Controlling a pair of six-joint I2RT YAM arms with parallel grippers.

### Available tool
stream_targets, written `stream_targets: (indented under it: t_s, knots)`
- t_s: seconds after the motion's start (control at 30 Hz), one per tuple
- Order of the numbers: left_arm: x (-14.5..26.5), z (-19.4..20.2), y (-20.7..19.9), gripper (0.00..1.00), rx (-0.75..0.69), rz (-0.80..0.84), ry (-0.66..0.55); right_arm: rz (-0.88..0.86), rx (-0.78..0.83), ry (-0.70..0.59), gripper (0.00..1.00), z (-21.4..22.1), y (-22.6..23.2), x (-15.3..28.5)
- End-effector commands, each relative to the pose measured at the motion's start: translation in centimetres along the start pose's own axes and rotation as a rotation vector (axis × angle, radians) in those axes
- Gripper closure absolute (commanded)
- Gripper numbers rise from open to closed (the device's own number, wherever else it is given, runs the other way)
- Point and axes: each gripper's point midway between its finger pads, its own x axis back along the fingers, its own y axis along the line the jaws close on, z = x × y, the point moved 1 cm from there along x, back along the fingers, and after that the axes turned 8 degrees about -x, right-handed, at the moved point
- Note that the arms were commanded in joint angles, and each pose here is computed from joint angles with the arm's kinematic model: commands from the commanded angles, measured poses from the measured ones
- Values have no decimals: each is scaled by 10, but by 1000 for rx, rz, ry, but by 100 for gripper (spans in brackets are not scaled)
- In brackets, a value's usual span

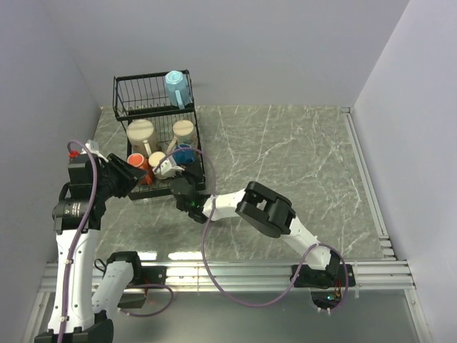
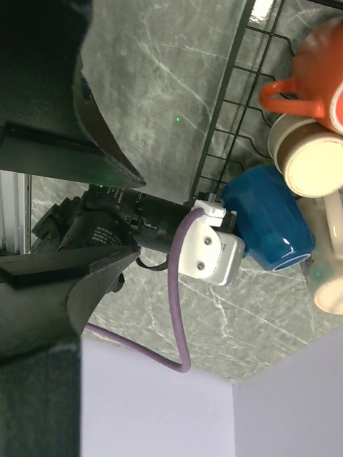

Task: Load the cups into the dish rack

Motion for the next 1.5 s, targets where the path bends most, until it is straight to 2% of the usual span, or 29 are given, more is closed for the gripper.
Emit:
stream_targets:
  t_s: [0.0,0.17,0.2,0.23,0.27,0.33,0.37,0.47,0.67,0.83,0.9,0.93,1.0,1.03,1.1,1.13,1.2,1.37,1.47]
  knots:
    - [0,-3,-1,57,-7,24,-37,28,36,-30,100,5,7,14]
    - [1,-4,-2,58,3,29,-48,4,62,-25,100,15,11,41]
    - [2,-5,-3,58,1,32,-51,3,52,-24,94,12,8,45]
    - [2,-5,-4,58,1,33,-50,-2,51,-11,83,16,10,49]
    - [2,-6,-4,58,4,32,-51,-13,57,-9,62,19,12,55]
    - [2,-7,-5,58,7,36,-56,-14,39,-3,45,19,10,61]
    - [2,-7,-5,58,7,36,-56,-22,46,-3,30,22,11,66]
    - [2,-7,-5,59,13,36,-58,-31,54,10,12,26,12,71]
    - [5,-6,-6,59,28,39,-61,-32,35,26,7,25,4,75]
    - [12,-12,-9,59,18,33,-83,-14,-23,58,7,12,-22,87]
    - [17,-15,-9,59,13,22,-94,-38,-165,63,6,-7,-39,96]
    - [18,-15,-9,59,9,21,-96,-71,-115,96,6,-3,-43,104]
    - [23,-18,-11,59,5,19,-111,-107,-278,102,6,-29,-64,116]
    - [25,-18,-10,59,1,12,-108,-166,-242,132,6,-26,-67,127]
    - [31,-21,-11,59,-6,7,-124,-212,-380,131,7,-49,-90,143]
    - [33,-18,-8,59,-15,-7,-115,-266,-365,157,7,-46,-94,152]
    - [38,-22,-8,59,-27,-17,-127,-337,-481,157,8,-60,-120,169]
    - [46,-21,-5,59,-64,-46,-125,-640,-630,158,14,-71,-167,222]
    - [44,-22,-1,58,-81,-59,-132,-702,-707,160,14,-71,-205,247]
